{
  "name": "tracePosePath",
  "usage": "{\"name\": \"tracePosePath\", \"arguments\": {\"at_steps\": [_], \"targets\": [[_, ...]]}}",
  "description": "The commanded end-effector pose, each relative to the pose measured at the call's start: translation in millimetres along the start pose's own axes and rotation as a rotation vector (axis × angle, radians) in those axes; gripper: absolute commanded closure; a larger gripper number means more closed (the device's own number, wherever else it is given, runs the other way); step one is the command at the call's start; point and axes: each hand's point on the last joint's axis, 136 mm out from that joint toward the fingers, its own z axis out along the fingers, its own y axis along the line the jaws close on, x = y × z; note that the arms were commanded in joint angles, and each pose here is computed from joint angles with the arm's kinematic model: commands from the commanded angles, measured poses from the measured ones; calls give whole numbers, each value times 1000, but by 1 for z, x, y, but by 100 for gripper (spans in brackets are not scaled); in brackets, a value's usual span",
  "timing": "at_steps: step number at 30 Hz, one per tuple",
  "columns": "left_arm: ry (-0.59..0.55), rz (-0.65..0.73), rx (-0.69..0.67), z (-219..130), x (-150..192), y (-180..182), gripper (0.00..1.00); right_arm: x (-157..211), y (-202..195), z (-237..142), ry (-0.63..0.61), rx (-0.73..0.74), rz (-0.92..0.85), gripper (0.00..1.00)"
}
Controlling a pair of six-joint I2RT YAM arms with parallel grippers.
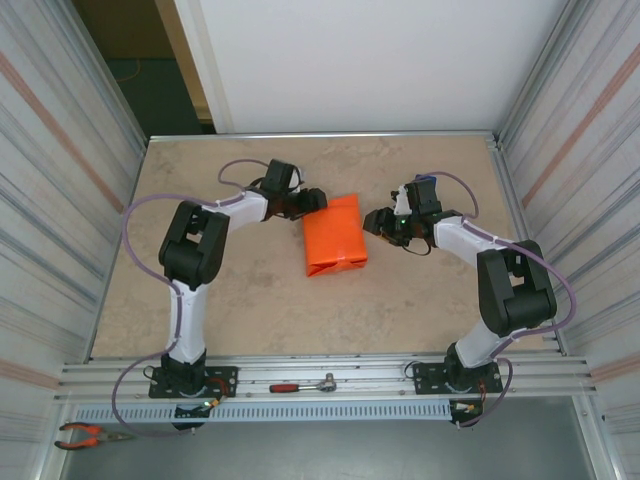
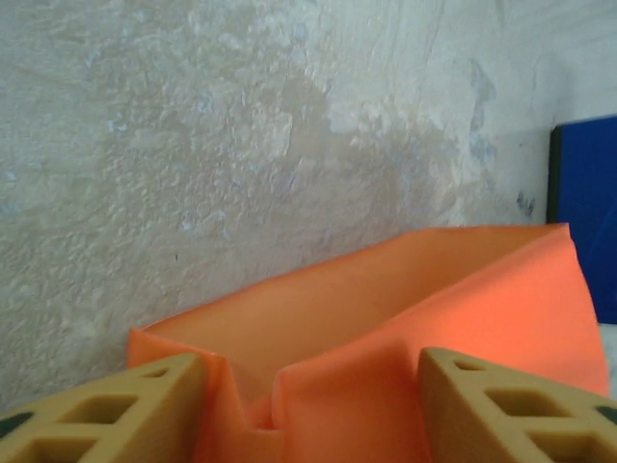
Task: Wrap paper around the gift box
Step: Stand up the gift box at the center of the table.
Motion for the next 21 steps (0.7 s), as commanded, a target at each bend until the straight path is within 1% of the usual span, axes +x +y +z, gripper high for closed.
{"name": "tracePosePath", "arguments": {"at_steps": [1, 2, 4, 7, 10, 15, 17, 18, 21], "targets": [[9, -7, 4, 7, -2, 4, 60, 0, 1, -1, -2, -2, -1, 49], [7, -3, 16, 7, -3, 1, 68, -1, 1, -2, -3, -3, -1, 49], [11, 3, 32, 7, -5, -3, 78, -1, 2, -3, -5, -6, -3, 49], [4, 21, 49, 5, -8, -10, 87, -1, 2, -6, -8, -9, -2, 49], [-15, 51, 74, -1, -13, -19, 100, -3, 2, -10, -15, -13, -1, 49], [-91, 139, 163, -15, -29, -44, 100, -7, 2, -14, -26, -25, 9, 49], [-113, 164, 187, -17, -31, -48, 100, -9, 3, -16, -30, -39, 17, 49], [-153, 191, 216, -30, -39, -61, 100, -10, 4, -17, -34, -49, 21, 49], [-214, 240, 266, -46, -47, -78, 100, -13, 9, -21, -49, -81, 20, 48]]}}
